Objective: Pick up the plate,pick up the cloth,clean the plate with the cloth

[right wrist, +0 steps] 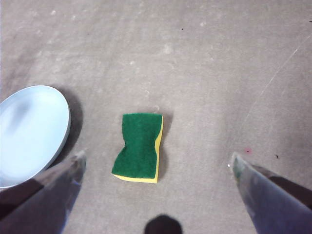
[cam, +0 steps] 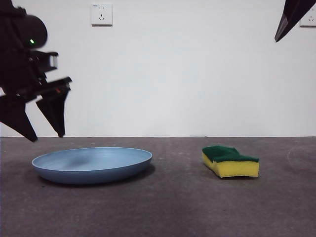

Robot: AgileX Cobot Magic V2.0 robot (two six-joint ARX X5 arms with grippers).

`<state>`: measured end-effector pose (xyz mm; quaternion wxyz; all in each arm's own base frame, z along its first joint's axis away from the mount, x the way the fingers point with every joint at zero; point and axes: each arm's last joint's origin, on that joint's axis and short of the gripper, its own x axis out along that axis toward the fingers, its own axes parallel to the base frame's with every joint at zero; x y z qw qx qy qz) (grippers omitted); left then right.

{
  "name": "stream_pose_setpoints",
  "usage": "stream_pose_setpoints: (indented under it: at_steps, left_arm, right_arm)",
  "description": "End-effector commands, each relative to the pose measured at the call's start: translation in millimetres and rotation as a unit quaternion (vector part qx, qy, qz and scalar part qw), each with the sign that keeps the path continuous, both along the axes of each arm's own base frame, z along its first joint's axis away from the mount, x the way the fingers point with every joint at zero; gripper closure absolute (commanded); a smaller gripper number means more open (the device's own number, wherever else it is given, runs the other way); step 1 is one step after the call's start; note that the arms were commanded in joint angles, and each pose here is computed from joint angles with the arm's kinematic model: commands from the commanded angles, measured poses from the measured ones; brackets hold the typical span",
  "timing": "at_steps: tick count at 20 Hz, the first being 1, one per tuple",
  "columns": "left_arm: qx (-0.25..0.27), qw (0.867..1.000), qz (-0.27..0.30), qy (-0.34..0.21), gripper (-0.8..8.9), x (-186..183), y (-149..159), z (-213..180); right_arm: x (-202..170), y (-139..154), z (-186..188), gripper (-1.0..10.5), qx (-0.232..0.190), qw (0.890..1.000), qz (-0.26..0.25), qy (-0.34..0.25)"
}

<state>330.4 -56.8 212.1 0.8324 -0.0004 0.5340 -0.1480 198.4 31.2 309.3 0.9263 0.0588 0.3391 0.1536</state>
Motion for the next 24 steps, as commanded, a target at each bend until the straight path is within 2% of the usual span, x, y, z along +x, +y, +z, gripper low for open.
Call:
stream_pose_setpoints:
  at_steps: [1,7,24]
  left_arm:
    - [0.005,1.0,-0.011,0.006,4.68,7,-5,-14]
    - [0.028,1.0,-0.003,0.007,4.69,14,-7,-28]
    - [0.025,1.0,-0.004,-0.001,4.69,17,-8,-29]
  right_arm:
    - [0,0,1,4.4,0.002,1.0,-0.001,-0.002]
    - [0,0,1,4.4,0.002,1.0,-0.002,0.0]
    - [-1,0,-1,4.4,0.003,1.0,-0.004,0.013]
